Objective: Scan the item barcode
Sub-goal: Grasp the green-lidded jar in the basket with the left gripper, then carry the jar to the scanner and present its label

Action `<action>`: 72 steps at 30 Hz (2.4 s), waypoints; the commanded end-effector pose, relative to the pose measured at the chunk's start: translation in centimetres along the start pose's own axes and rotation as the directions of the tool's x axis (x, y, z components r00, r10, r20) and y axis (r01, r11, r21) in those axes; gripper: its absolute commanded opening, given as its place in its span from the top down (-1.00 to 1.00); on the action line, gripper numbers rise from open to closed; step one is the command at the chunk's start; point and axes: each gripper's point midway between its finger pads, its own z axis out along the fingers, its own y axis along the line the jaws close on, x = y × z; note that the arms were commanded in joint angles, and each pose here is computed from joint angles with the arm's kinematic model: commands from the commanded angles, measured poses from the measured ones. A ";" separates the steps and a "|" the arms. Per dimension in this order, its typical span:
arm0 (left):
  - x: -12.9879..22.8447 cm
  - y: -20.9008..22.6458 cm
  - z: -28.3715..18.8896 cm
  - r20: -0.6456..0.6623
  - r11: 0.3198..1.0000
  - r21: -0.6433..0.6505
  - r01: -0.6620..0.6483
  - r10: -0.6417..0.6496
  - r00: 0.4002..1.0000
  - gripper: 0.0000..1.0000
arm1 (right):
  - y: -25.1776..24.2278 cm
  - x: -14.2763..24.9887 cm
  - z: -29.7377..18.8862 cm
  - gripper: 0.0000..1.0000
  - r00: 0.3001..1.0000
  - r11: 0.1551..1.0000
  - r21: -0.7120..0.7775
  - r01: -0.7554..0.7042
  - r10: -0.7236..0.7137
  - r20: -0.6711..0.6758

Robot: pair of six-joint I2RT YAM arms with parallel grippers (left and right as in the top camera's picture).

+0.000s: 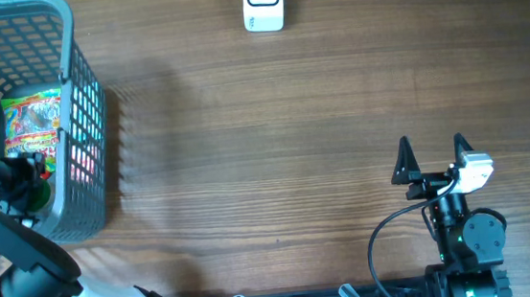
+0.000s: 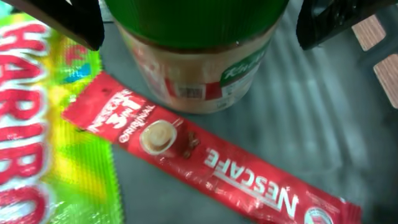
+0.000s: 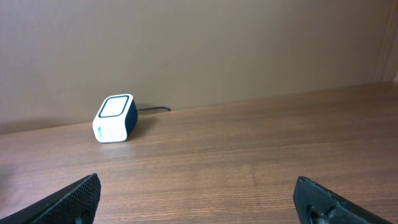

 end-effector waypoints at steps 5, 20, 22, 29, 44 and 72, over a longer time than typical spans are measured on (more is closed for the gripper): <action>1.2 1.0 2.5 -0.029 1.000 -0.028 -0.003 0.002 1.000 -0.77 | -0.2 -0.2 0.0 -0.99 1.000 1.000 0.009 0.014 -0.014 0.008; -1.9 -2.3 -6.6 0.002 0.996 0.067 -0.057 0.057 0.998 -0.33 | -0.2 -0.2 0.0 -1.00 1.000 1.000 0.009 0.014 -0.014 0.008; -1.9 -4.0 -9.6 -0.005 0.982 0.160 -0.103 0.105 0.994 -0.30 | -0.2 -0.2 0.0 -0.99 1.000 1.000 0.009 0.014 -0.014 0.008; 1.8 -9.9 -24.3 0.137 0.767 0.566 -0.303 0.275 0.952 -0.28 | -0.2 -0.2 0.0 -0.99 1.000 1.000 0.009 0.014 -0.014 0.008; 33.1 -16.8 -34.8 0.450 -0.145 0.743 -0.653 0.831 0.327 -0.29 | -0.2 -0.2 0.0 -0.99 1.000 1.000 0.009 0.014 -0.014 0.008; 45.2 -13.3 -1.0 0.124 -0.657 0.318 -0.684 0.744 -0.657 -0.36 | -0.2 -0.2 0.0 -1.00 1.000 1.000 0.009 0.014 -0.014 0.008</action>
